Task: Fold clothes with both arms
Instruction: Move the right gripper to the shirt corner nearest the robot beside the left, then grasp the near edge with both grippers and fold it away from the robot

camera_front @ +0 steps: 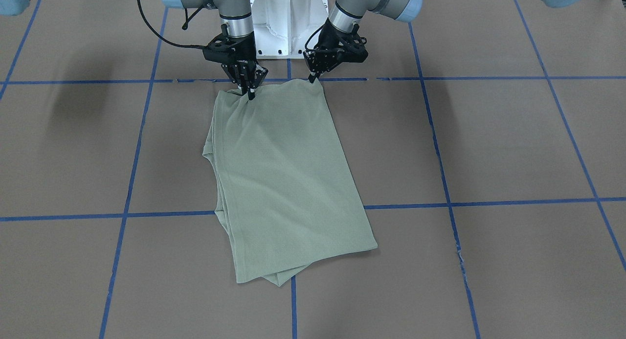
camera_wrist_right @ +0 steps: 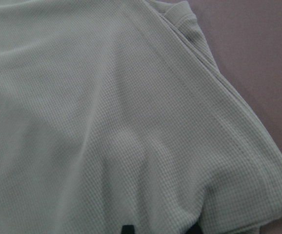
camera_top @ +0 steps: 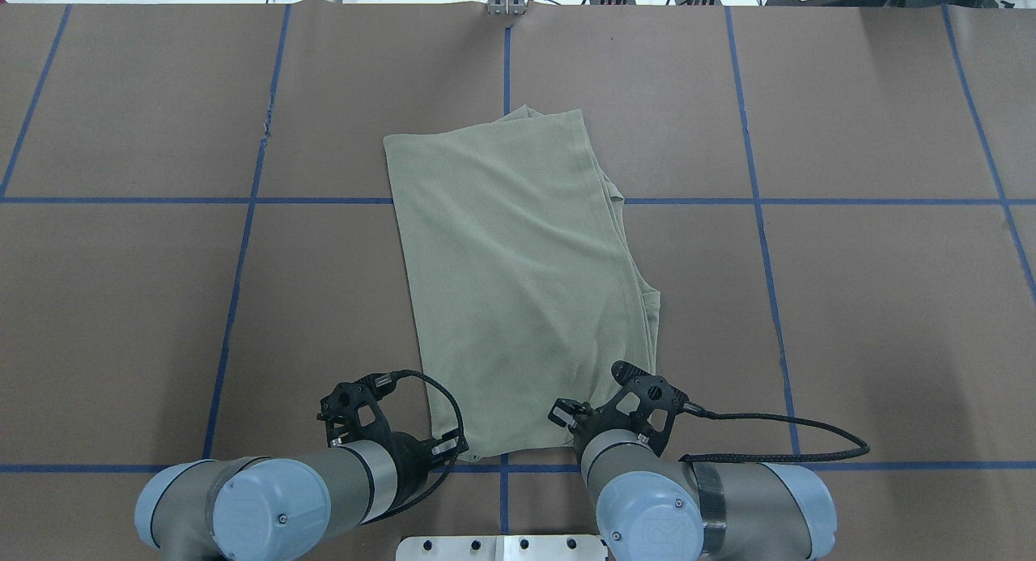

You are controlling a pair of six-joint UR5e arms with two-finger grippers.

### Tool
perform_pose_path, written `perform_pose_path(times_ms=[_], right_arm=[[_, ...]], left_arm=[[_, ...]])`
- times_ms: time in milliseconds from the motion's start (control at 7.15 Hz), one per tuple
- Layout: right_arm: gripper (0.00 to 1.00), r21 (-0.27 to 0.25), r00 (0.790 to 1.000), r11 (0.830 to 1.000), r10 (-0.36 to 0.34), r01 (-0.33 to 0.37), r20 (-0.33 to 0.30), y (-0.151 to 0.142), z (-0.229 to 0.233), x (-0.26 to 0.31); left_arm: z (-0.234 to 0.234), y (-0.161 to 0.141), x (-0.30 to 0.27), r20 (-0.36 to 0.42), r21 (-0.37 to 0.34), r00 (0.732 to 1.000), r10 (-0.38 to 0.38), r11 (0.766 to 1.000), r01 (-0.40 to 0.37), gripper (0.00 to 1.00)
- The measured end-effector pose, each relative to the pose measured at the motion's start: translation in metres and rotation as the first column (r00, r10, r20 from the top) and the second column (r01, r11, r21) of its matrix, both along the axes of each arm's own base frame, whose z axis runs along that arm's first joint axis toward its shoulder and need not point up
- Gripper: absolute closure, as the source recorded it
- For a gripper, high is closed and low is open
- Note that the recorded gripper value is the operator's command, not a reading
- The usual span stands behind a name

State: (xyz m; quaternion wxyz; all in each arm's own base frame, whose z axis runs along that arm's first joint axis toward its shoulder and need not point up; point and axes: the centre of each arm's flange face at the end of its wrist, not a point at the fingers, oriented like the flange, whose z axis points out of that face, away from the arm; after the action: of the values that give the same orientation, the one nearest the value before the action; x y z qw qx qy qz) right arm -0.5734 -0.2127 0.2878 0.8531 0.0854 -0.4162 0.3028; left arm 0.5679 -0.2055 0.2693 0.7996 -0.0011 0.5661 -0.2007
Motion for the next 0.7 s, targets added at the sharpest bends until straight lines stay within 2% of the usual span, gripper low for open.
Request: perform_pose_path(times_ms=[280, 699], right_arm=[[1.0, -0.016, 1.0, 1.0, 0.022, -0.021, 0.019, -0.003, -0.006, 0.001], [1.0, -0.02, 0.999, 0.999, 0.033, -0.033, 0.006, -0.01, -0.024, 0.021]], left_arm=[[-0.001, 0.0, 0.0, -0.001, 0.0, 1.0, 0.0, 1.0, 0.0, 1.0], [-0.005, -0.002, -0.004, -0.01, 0.006, 1.0, 0.001, 1.0, -0.001, 1.0]])
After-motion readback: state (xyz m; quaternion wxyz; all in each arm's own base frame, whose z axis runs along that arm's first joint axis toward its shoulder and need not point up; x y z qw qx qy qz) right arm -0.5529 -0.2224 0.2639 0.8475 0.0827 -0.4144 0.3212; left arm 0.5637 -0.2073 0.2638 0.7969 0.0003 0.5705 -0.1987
